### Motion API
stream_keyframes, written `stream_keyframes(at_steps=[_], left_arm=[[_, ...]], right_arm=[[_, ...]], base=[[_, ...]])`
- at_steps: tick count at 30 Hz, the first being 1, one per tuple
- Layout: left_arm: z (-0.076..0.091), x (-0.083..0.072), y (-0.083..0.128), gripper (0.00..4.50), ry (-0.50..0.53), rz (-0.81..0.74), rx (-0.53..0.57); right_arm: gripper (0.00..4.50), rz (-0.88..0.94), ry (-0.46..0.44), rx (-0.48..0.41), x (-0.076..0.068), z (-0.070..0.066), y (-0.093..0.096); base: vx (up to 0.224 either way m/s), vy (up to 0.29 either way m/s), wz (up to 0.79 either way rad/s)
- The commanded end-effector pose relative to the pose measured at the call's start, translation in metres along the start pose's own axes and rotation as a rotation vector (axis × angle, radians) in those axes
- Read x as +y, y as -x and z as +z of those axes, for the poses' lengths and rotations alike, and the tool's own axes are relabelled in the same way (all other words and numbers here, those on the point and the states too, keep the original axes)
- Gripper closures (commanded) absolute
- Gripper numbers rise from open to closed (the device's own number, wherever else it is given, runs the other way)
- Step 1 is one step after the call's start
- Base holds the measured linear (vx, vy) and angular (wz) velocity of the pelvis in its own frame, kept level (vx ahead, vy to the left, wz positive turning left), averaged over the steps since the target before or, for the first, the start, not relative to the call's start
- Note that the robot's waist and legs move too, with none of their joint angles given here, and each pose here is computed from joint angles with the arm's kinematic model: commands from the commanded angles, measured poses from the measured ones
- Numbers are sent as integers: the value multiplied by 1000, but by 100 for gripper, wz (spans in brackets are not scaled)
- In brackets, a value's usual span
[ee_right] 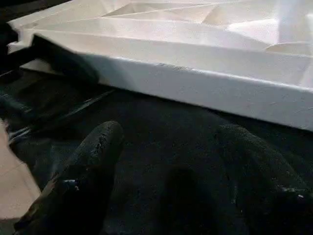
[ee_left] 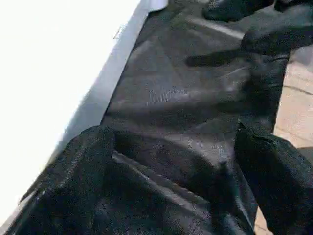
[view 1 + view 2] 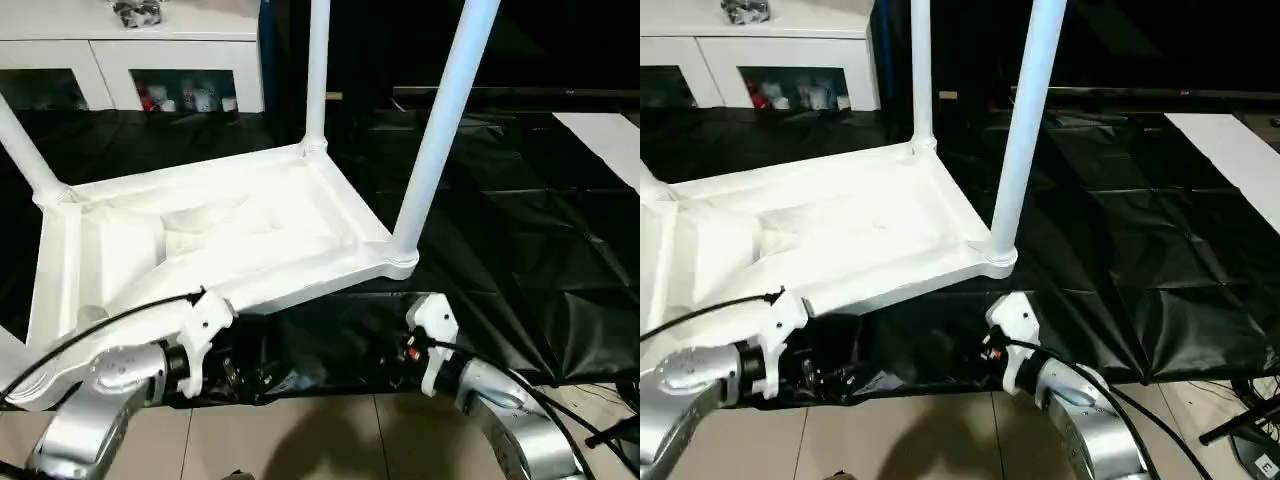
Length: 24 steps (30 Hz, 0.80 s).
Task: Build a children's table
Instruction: Rotate leg to tighten
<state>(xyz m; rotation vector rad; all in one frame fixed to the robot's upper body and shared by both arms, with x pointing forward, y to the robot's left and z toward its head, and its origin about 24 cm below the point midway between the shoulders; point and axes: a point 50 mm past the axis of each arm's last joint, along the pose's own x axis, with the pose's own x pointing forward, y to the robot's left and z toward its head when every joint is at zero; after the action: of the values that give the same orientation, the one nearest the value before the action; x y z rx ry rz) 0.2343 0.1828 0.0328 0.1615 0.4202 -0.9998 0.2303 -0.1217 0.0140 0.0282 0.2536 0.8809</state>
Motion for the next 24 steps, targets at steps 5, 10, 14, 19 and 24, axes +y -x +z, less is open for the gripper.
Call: stream_keyframes(at_steps=[5, 10, 14, 19, 24], left_arm=[[1, 11, -2, 7, -61, 45, 37], [5, 23, -6, 7, -115, 105, 48], [10, 31, -8, 7, -158, 159, 28], [12, 38, -8, 7, -193, 206, 15], [14, 44, -9, 7, -207, 261, -3]], right_arm=[[110, 6, 5, -10, -1, 5, -3], [110, 0, 5, -5, -1, 5, -4], [110, -14, 8, -3, -2, 5, -5], [110, -21, 12, -2, -3, 5, -5], [110, -26, 13, 0, -3, 5, -5]], base=[[0, 0, 0], [0, 0, 0], [0, 0, 0], [0, 0, 0], [0, 0, 0]])
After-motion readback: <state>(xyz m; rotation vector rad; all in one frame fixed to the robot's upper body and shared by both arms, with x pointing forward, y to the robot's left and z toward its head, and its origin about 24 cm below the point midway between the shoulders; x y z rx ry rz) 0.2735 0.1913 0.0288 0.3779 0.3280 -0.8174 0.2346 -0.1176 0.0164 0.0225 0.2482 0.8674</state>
